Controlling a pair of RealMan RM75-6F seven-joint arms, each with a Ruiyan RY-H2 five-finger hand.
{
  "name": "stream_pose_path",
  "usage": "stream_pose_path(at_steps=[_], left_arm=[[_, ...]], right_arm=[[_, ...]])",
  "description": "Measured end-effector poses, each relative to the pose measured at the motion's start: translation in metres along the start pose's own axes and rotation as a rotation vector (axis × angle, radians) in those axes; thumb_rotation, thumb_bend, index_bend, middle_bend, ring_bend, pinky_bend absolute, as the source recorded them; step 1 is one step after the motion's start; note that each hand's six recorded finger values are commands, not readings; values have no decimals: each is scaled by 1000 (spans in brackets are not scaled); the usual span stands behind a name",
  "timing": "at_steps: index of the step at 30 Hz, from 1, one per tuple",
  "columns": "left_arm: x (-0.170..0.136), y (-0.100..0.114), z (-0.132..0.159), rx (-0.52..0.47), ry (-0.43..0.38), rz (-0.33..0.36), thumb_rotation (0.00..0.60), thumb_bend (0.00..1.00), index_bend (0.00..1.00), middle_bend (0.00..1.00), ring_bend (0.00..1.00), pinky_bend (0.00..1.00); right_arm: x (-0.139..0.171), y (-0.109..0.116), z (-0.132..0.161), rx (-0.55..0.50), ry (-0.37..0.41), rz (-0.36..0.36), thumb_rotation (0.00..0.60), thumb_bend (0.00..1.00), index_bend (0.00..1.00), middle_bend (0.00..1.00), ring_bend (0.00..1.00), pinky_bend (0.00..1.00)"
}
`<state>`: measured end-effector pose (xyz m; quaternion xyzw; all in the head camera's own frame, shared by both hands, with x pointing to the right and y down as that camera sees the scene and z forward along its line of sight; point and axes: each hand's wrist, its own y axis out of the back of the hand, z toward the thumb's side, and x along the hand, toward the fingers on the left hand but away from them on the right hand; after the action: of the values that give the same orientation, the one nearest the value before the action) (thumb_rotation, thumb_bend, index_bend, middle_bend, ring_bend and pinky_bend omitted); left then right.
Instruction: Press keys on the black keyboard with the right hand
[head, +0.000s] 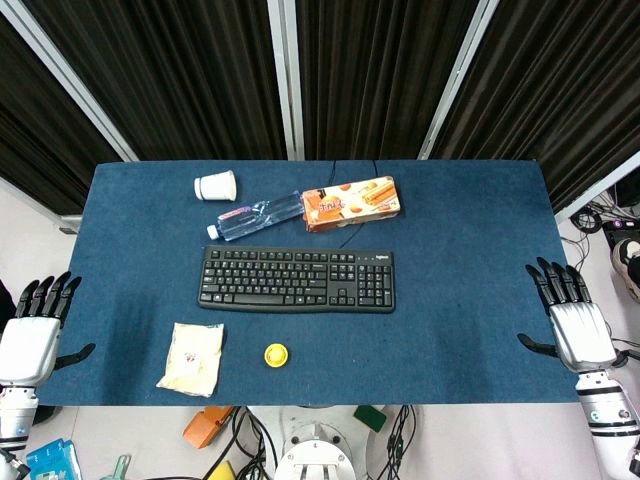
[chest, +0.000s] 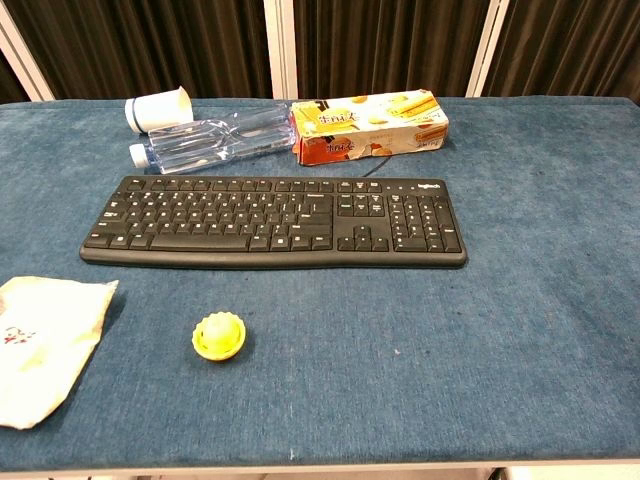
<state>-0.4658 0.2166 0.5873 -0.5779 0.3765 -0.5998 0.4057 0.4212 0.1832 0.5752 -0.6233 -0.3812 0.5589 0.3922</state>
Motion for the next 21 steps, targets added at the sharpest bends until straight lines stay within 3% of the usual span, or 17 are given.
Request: stream_pose_path(at_steps=[11,15,21], left_arm=[[0,0,-2,4,8,-13,600,43,14,0,0,0],[-2,2,-3,-5,9,-1,600,44,19,0,0,0],[-4,2,-1,-8,-4,5,600,43,20,0,0,0]], right_arm=[[-8,-2,12,-37,36,-6,600,176,0,0,0,11],[-16,-2,25,-53,77,2,600,177,0,63,42,161],[-38,-16,60,-7,165,96,600,177,0,303,390,525]])
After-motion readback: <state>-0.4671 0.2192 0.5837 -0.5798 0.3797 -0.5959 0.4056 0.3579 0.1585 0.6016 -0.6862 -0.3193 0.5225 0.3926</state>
